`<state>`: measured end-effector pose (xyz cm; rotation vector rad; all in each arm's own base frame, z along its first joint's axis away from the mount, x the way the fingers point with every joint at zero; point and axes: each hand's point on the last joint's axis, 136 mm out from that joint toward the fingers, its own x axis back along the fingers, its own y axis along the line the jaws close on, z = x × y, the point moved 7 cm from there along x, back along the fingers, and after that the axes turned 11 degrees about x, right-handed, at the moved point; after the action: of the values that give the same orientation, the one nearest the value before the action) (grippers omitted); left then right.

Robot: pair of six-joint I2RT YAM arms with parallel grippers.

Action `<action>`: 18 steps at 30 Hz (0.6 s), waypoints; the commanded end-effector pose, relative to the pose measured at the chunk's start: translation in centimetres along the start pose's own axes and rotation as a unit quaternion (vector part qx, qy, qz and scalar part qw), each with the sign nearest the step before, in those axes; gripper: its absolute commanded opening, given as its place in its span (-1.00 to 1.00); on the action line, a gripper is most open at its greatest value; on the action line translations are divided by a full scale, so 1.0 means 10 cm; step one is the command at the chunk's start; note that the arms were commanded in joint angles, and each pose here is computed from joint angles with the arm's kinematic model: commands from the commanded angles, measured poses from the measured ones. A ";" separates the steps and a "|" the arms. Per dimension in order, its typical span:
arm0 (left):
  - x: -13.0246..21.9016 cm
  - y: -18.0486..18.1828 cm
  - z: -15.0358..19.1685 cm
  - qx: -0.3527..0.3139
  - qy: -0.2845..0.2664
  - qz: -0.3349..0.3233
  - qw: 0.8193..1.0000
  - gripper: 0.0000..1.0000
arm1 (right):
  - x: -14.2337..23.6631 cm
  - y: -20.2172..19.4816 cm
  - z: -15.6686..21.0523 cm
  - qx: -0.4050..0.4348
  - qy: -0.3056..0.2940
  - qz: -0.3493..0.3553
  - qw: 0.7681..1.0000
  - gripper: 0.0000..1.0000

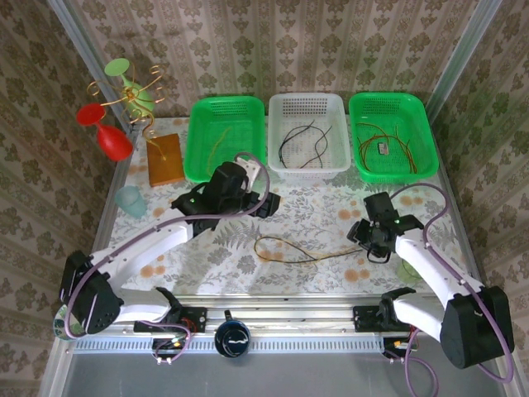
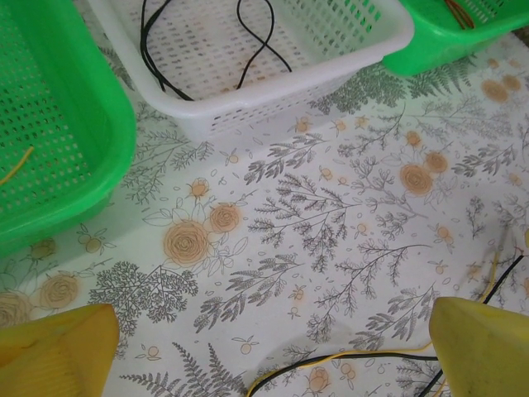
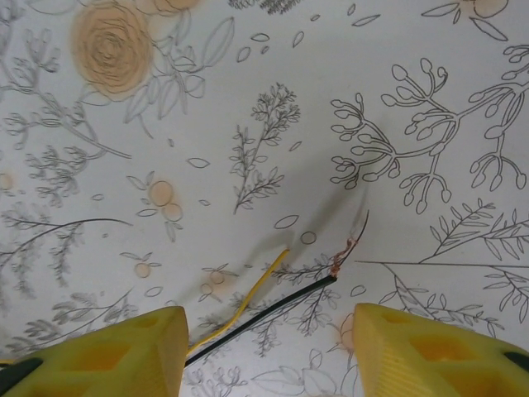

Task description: Untangle the cables

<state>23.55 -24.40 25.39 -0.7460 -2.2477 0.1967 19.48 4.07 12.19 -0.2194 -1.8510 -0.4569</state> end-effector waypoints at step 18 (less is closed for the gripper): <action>-0.05 -0.14 -0.16 -0.008 -0.016 0.015 1.000 0.94 | -0.21 -0.20 0.09 -0.041 -0.010 0.062 0.997 -0.20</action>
<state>23.96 -25.28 25.45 -0.7572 -2.2458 0.1902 18.86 3.17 9.79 -0.3431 -1.8271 -0.4512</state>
